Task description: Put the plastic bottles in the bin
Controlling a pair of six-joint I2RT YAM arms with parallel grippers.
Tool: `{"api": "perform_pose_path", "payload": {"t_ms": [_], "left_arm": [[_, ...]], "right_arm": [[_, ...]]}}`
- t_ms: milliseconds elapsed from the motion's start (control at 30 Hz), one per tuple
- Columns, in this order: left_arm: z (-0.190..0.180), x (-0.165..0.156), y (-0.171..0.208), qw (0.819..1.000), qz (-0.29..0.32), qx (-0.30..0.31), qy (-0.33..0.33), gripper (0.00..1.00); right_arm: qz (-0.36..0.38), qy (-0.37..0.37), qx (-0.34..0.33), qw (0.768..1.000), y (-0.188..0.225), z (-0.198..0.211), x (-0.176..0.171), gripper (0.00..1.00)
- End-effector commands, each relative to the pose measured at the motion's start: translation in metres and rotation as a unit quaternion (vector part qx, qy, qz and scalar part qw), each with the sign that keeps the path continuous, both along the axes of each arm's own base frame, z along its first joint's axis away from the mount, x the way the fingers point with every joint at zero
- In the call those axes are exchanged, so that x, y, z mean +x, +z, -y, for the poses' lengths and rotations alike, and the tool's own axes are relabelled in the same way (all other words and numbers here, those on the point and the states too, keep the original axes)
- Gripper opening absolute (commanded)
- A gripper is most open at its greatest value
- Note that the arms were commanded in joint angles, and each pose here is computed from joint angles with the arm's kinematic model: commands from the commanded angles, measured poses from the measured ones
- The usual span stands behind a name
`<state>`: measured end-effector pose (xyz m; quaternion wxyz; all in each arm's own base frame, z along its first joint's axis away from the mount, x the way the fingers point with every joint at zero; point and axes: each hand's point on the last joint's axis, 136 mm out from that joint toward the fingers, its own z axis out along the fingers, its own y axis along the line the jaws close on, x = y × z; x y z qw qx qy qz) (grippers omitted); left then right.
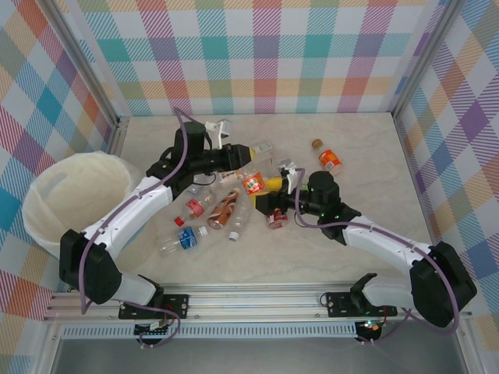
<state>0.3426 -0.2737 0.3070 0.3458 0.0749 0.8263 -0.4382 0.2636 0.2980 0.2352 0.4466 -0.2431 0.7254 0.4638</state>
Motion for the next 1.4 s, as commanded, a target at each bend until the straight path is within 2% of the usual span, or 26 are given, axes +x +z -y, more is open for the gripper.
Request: {"api": "perform_pose_path", "payload": {"t_ms": [0,133,200,267,300,367,467,567,633,733,800,900,1000,1033,1067,1133,1200,1233,1367], "left_arm": [[-0.033,-0.007,0.045,0.995,0.065,0.062,0.050,0.00],[-0.071,-0.019,0.080,0.980,0.114,0.126,0.102,0.00],[-0.096,-0.023,0.097,0.966,0.137,0.162,0.147,0.00],[-0.130,-0.026,0.113,0.942,0.155,0.213,0.206,0.00],[-0.150,-0.027,0.120,0.925,0.162,0.242,0.244,0.00],[-0.195,-0.031,0.136,0.875,0.176,0.306,0.332,0.00],[-0.248,-0.046,0.163,0.801,0.193,0.368,0.432,0.00],[-0.290,-0.065,0.185,0.733,0.193,0.402,0.514,0.00],[-0.313,-0.078,0.191,0.695,0.183,0.416,0.557,0.00],[-0.348,-0.102,0.198,0.625,0.164,0.438,0.625,0.00],[-0.364,-0.117,0.201,0.594,0.159,0.436,0.657,0.00],[-0.372,-0.125,0.190,0.597,0.148,0.429,0.662,0.00],[-0.383,-0.134,0.173,0.569,0.115,0.458,0.674,0.00],[-0.388,-0.135,0.162,0.576,0.099,0.452,0.674,0.00],[-0.393,-0.134,0.148,0.594,0.083,0.437,0.671,0.00],[-0.406,-0.137,0.124,0.609,0.051,0.415,0.675,0.00],[-0.422,-0.145,0.106,0.592,0.015,0.415,0.690,0.00],[-0.427,-0.146,0.096,0.590,-0.002,0.415,0.693,0.00],[-0.434,-0.136,0.060,0.620,-0.060,0.394,0.675,0.00]], "right_arm": [[0.008,-0.047,0.002,0.999,0.008,0.005,0.016,1.00],[-0.029,-0.136,-0.028,0.990,-0.014,0.024,0.039,1.00],[-0.040,-0.172,-0.038,0.984,-0.024,0.033,0.047,1.00],[-0.044,-0.187,-0.042,0.980,-0.029,0.037,0.050,1.00],[-0.044,-0.191,-0.043,0.980,-0.030,0.038,0.051,1.00],[-0.047,-0.197,-0.047,0.978,-0.033,0.040,0.052,1.00],[-0.051,-0.208,-0.052,0.975,-0.039,0.043,0.054,1.00],[-0.054,-0.212,-0.056,0.974,-0.044,0.042,0.058,1.00],[-0.056,-0.213,-0.058,0.974,-0.046,0.041,0.060,1.00],[-0.058,-0.213,-0.064,0.973,-0.049,0.037,0.066,1.00],[-0.058,-0.208,-0.069,0.974,-0.051,0.033,0.068,1.00],[-0.061,-0.201,-0.077,0.975,-0.054,0.028,0.072,1.00],[-0.065,-0.200,-0.078,0.974,-0.057,0.025,0.075,1.00],[-0.066,-0.201,-0.078,0.974,-0.058,0.023,0.077,1.00],[-0.067,-0.200,-0.078,0.974,-0.059,0.022,0.079,1.00],[-0.068,-0.196,-0.079,0.975,-0.060,0.018,0.082,1.00],[-0.069,-0.188,-0.079,0.977,-0.061,0.012,0.085,1.00],[-0.071,-0.185,-0.077,0.977,-0.060,0.010,0.086,1.00],[-0.076,-0.169,-0.077,0.980,-0.061,0.003,0.086,0.99]]}}
